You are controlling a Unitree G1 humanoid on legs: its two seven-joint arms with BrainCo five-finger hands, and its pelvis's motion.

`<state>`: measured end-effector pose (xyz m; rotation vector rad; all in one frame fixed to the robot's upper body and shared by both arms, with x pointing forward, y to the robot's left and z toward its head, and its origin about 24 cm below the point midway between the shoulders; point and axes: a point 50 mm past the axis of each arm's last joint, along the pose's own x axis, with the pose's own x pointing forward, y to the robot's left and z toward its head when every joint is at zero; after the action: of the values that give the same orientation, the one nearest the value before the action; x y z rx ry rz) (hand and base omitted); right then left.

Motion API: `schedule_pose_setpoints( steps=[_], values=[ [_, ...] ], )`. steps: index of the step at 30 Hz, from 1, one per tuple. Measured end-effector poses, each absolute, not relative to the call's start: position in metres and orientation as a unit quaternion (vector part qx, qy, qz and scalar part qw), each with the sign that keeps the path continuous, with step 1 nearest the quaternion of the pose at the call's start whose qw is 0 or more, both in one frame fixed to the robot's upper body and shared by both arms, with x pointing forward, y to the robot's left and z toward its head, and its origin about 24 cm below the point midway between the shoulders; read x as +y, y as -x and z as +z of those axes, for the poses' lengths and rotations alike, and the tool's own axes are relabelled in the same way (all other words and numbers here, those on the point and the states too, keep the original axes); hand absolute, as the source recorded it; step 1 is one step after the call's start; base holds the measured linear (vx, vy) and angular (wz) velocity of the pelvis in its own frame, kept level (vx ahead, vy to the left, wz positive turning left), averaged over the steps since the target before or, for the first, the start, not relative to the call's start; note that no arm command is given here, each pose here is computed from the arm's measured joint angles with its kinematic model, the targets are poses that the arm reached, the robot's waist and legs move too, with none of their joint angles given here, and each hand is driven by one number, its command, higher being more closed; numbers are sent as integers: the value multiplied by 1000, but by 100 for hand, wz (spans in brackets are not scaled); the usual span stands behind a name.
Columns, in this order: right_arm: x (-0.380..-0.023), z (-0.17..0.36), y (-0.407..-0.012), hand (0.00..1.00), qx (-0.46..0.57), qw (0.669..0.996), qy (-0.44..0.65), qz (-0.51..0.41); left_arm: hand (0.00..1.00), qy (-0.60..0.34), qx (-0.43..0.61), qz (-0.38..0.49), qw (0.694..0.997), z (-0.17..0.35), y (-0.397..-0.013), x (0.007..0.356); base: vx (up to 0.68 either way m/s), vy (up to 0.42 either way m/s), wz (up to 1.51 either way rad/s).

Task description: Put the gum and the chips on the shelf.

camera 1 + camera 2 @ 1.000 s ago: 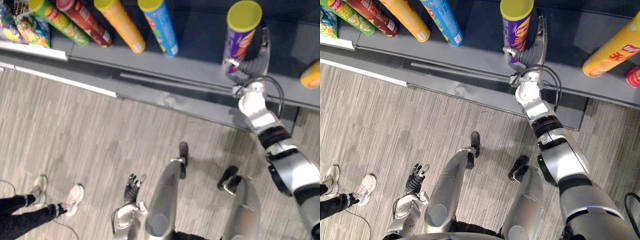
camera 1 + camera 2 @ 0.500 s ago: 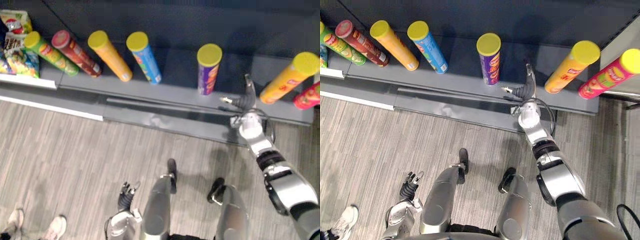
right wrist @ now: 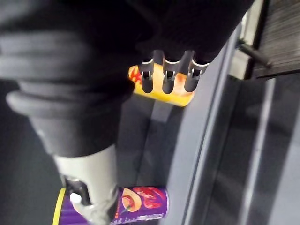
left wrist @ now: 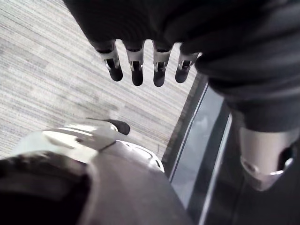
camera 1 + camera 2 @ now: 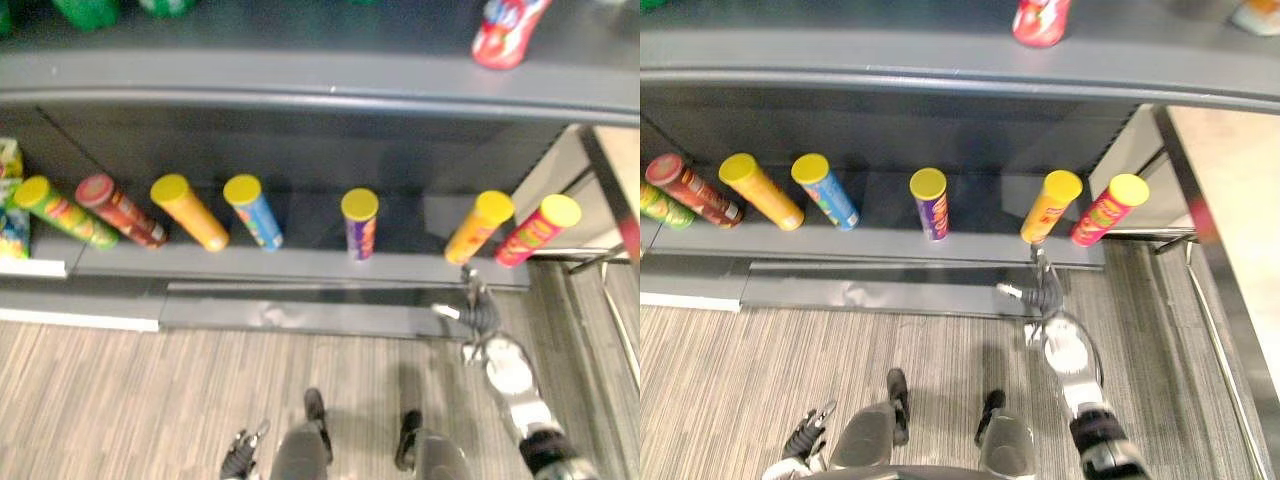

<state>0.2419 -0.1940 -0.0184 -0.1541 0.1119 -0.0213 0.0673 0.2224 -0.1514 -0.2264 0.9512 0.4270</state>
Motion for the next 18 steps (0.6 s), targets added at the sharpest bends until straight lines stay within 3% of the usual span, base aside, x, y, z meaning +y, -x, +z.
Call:
schedule_pose_setpoints(
  steps=[4,10,18],
  values=[
    [-187,-64,-191,0,180,984,7,4,0,112,486,212,840,-158,-45,220,51,24,-34],
    [-175,-125,-111,0,374,926,-58,-3,0,132,494,219,831,-161,-31,220,26,26,-17],
    [-206,-157,-73,0,459,859,-125,-189,0,137,492,246,824,-163,-23,216,41,27,-3]
  ],
)
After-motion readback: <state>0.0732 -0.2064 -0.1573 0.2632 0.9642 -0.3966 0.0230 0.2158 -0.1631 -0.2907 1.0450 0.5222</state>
